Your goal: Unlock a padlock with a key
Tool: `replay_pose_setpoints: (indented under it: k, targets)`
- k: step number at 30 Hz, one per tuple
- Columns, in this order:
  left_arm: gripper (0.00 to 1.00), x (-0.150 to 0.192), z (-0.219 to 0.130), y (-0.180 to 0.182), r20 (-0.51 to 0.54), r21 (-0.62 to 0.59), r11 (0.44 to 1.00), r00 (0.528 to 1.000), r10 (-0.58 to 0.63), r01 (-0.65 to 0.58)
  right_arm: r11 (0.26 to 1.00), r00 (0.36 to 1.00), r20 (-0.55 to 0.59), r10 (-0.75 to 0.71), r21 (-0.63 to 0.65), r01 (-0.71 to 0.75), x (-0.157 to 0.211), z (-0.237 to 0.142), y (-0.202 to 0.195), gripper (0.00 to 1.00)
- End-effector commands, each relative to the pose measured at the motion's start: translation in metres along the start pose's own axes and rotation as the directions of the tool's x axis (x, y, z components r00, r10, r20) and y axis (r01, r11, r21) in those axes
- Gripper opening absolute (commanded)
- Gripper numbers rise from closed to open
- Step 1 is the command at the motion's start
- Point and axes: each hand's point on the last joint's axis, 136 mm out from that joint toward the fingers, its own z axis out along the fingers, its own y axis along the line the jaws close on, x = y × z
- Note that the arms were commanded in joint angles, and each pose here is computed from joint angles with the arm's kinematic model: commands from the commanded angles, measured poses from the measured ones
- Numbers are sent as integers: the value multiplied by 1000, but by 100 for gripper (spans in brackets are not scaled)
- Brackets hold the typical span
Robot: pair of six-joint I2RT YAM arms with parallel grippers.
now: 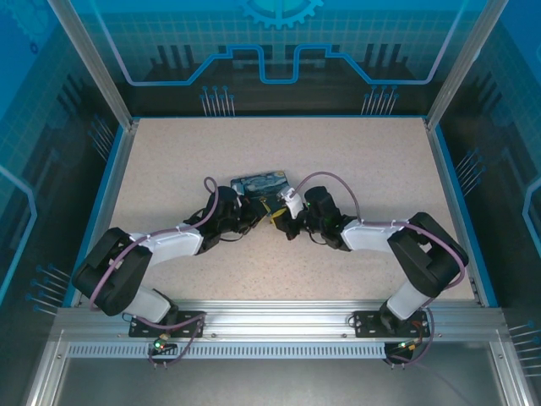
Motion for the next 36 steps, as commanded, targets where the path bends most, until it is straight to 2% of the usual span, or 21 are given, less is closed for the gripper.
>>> replay_pose_setpoints:
  k: [1,4,8,15,23,27,30,36]
  targets:
    - [0,-6,-3,-1,41,11,999,999,34,-34,996,1000,9,24,-88,-23,-3,-3,15,11]
    - [0,-8,-3,6,51,-11,999,998,36,-35,999,1000,4,24,-42,-24,4,-13,4,31]
    - [0,-8,-2,16,54,-32,999,998,29,-28,997,998,4,70,-30,-70,10,-30,-6,45]
    - [0,-4,7,38,40,-77,997,999,17,-14,985,986,-23,166,47,-165,20,-46,-25,48]
    - [0,1,13,74,43,-166,986,999,7,0,980,984,-34,175,102,-171,26,-50,-35,48]
    - [19,-1,9,87,65,-216,976,998,14,1,979,984,-44,173,119,-166,27,-51,-38,48]
    - [24,-1,6,86,69,-225,974,997,29,-13,977,983,-53,173,133,-165,29,-52,-40,48]
    - [48,-2,-2,57,67,-152,988,996,51,-41,978,984,-52,168,131,-160,28,-53,-40,49]
